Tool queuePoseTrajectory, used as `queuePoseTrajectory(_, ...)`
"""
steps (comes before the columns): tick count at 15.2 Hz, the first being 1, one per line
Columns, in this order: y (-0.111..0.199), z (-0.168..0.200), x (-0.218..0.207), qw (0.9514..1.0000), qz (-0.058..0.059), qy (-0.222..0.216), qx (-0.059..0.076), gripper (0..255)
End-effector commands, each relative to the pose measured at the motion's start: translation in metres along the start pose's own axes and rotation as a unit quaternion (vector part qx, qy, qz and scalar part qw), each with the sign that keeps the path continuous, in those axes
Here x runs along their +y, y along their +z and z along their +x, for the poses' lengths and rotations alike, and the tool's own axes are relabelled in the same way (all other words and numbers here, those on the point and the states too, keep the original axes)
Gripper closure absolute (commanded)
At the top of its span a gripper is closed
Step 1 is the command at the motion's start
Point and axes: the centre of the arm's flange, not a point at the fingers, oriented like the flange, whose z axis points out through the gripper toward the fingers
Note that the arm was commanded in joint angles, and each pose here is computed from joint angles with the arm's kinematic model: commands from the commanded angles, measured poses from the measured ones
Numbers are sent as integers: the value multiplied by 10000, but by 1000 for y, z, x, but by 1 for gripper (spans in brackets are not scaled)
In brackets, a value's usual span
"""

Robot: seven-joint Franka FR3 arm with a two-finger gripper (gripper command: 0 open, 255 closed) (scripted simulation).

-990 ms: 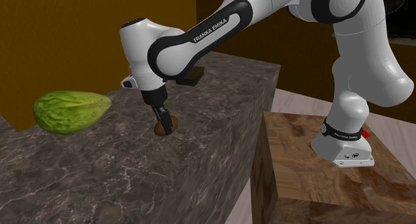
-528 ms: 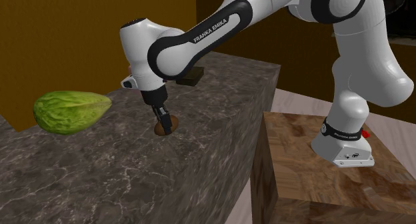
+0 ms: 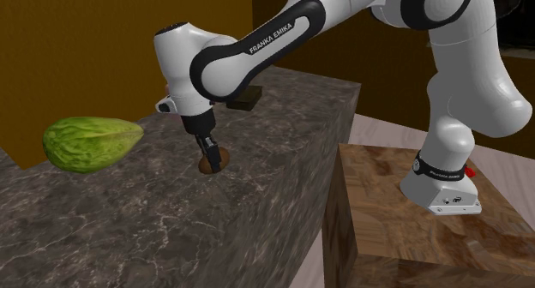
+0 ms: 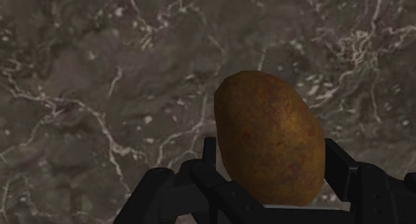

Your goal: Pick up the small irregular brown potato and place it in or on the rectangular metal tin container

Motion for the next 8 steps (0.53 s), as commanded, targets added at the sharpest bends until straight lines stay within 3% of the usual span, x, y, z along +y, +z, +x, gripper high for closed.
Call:
queuePoseTrajectory(1,-9,0,0,10000,0,0,1,255)
queuePoseTrajectory(8,-45,-4,-2,10000,0,0,1,255)
